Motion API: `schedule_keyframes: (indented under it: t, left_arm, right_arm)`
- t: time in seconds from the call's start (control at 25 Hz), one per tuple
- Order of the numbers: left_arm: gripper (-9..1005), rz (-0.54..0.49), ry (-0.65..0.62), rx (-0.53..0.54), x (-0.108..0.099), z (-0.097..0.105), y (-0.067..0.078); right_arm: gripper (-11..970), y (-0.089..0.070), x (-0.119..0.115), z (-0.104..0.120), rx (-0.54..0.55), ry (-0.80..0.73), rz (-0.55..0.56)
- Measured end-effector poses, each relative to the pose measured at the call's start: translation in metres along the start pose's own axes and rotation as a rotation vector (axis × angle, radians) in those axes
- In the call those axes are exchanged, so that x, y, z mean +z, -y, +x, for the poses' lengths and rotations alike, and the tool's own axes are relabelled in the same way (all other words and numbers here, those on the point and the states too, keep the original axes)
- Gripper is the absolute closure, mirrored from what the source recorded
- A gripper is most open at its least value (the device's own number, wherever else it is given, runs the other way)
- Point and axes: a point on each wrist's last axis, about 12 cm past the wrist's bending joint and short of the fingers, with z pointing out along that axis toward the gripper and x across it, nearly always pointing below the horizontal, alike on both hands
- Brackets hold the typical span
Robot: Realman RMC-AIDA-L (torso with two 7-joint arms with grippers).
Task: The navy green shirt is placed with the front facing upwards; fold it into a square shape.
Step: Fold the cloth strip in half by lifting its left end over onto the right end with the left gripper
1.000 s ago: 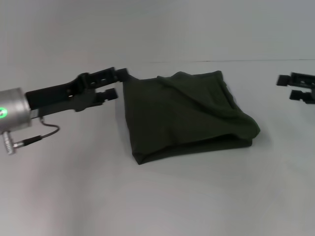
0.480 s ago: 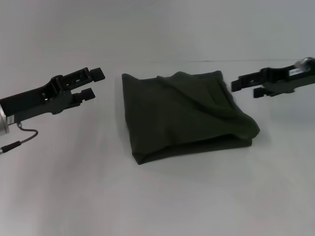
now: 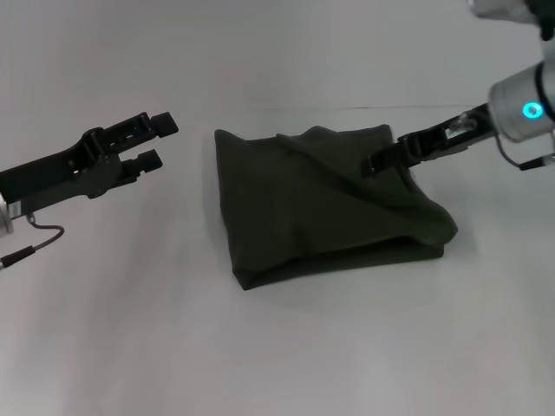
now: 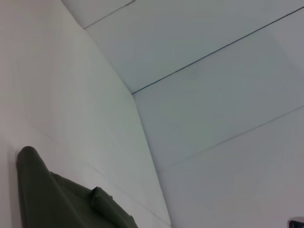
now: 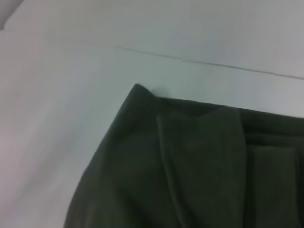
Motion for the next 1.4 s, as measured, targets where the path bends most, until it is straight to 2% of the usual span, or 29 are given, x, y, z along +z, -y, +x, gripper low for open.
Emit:
schedule_keyframes:
  t: [0.2, 0.24, 0.48, 0.68, 0.88, 0.96, 1.08, 1.12, 1.24, 1.4]
  left_arm:
    - [96, 0.005, 0.022, -0.013, -0.001, 0.0, -0.001]
    - [96, 0.006, 0.022, -0.014, -0.001, 0.001, -0.001]
    - [96, 0.002, 0.032, -0.03, 0.0, 0.002, -0.004]
    - [95, -0.005, 0.045, -0.043, 0.001, 0.002, -0.006]
    - [95, -0.013, 0.057, -0.044, 0.002, 0.0, -0.007]
    - [96, -0.012, 0.057, -0.043, 0.002, 0.0, -0.007]
    - [96, -0.012, 0.058, -0.043, 0.003, 0.0, -0.007]
    - [96, -0.01, 0.061, -0.043, 0.002, -0.001, -0.006]
    - [95, -0.006, 0.068, -0.044, 0.002, -0.002, -0.006]
    - [96, -0.001, 0.076, -0.043, 0.002, -0.003, -0.006]
  right_arm:
    - [86, -0.018, 0.017, -0.009, -0.131, -0.046, 0.074]
    - [86, -0.025, 0.024, -0.012, -0.18, -0.069, 0.119]
    - [87, -0.039, 0.041, -0.014, -0.271, -0.106, 0.202]
    - [88, -0.043, 0.049, -0.015, -0.299, -0.11, 0.279]
    - [89, -0.029, 0.046, -0.019, -0.246, -0.063, 0.431]
    - [90, -0.017, 0.04, -0.02, -0.18, -0.019, 0.468]
    - [90, 0.01, 0.023, -0.018, -0.076, 0.041, 0.509]
    - [91, 0.021, 0.016, -0.016, -0.037, 0.054, 0.52]
    - [91, 0.039, 0.004, -0.008, 0.036, 0.071, 0.52]
    - [92, 0.049, -0.003, 0.003, 0.077, 0.063, 0.485]
